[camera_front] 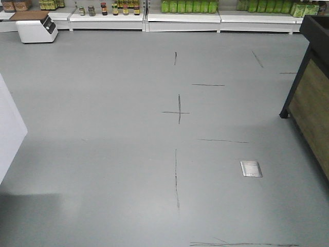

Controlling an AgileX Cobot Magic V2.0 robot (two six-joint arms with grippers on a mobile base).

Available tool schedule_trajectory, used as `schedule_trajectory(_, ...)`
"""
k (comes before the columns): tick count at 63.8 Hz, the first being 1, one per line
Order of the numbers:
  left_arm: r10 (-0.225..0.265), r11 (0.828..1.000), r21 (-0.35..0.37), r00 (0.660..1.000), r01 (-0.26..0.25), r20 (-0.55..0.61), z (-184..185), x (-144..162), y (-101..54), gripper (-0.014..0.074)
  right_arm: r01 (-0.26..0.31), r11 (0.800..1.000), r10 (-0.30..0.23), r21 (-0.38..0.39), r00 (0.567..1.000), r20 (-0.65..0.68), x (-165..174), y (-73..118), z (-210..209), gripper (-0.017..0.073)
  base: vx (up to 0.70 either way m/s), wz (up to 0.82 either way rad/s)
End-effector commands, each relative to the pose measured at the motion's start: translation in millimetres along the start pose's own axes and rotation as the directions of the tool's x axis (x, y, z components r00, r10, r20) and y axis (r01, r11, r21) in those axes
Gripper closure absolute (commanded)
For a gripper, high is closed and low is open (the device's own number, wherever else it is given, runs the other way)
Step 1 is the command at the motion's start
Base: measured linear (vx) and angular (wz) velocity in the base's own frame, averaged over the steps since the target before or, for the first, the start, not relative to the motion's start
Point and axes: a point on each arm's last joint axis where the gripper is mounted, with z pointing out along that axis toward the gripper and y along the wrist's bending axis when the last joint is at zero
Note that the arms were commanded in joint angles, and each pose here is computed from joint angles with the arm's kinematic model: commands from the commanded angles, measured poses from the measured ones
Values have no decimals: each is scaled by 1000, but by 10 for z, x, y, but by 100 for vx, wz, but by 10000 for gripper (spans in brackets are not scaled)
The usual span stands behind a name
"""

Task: Pick three apples into basket with both arms
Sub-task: 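Drive the base forward across the store floor toward the fruit tables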

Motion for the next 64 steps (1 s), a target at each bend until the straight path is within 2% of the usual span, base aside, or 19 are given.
schedule_trajectory(1, -8, 1000, 2, 998, 8, 67, -7, 2, 5, 600, 10, 1000, -11, 9, 997, 72, -27, -4, -7, 564, 15, 16)
schedule_trajectory(64, -8, 1000, 2, 998, 8, 67, -7, 2, 5, 600, 10, 1000, -11, 9, 997, 72, -27, -4, -7, 564, 19, -2)
